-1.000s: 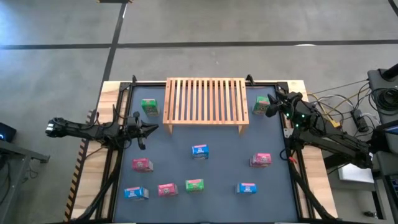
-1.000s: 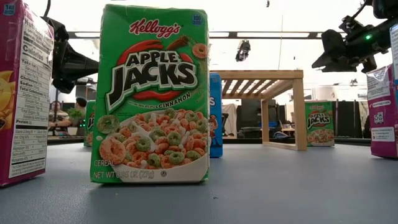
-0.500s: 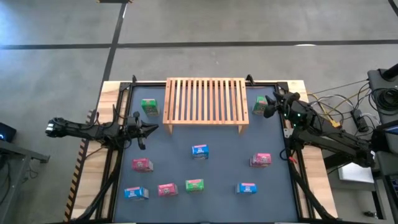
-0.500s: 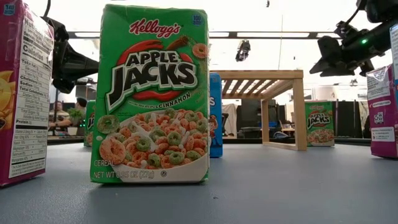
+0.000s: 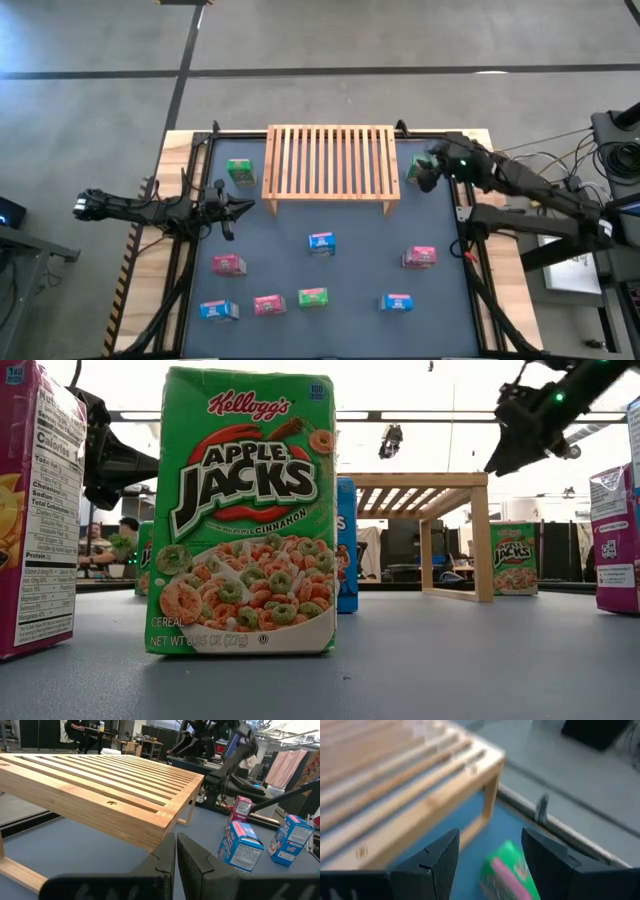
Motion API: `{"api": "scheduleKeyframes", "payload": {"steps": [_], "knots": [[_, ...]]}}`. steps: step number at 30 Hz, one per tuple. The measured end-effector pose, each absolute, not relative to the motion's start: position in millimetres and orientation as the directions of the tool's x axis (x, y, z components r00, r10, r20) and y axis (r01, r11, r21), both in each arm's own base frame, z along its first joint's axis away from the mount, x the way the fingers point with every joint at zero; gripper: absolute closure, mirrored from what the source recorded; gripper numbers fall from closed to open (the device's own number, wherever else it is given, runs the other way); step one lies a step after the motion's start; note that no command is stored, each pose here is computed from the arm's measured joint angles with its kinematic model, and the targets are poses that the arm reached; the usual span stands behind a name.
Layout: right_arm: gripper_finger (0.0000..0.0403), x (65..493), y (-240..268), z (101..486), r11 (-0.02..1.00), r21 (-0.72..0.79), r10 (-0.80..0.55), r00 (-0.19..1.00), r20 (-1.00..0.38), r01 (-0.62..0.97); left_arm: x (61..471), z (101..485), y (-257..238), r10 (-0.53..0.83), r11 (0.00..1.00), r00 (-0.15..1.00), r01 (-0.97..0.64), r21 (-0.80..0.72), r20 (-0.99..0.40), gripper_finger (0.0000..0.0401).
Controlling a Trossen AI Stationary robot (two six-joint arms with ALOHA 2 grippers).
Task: Stack cereal on shelf
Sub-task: Put the top right green cereal box on the shelf
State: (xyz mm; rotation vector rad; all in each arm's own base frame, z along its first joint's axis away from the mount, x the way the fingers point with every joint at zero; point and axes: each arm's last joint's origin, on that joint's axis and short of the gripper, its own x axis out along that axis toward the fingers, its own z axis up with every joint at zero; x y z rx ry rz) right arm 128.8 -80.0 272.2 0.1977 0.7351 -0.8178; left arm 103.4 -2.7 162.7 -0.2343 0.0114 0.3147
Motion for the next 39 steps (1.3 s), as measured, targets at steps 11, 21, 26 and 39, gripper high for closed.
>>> {"api": "scheduleKeyframes", "payload": {"steps": [11, 21, 26, 39], "knots": [[0.0197, 153, -98, 287, 0.795, -0.312, -0.492, 0.252, -0.834, 0.520, 103, 163, -3, 0.305, 0.924, 0.951, -0.308, -0.227, -0.047, 0.0400], [0.0197, 131, -120, 295, 0.872, -0.109, -0.349, 0.448, -0.823, 0.478, 103, 163, -3, 0.305, 0.924, 0.951, -0.308, -0.227, -0.047, 0.0400], [0.0197, 112, -131, 289, 0.875, -0.114, -0.347, 0.445, -0.826, 0.470, 103, 163, -3, 0.305, 0.924, 0.951, -0.308, -0.227, -0.047, 0.0400], [0.0197, 120, -148, 268, 0.906, -0.074, -0.265, 0.423, -0.866, 0.417, 103, 163, -3, 0.305, 0.924, 0.951, -0.308, -0.227, -0.047, 0.0400]]}}
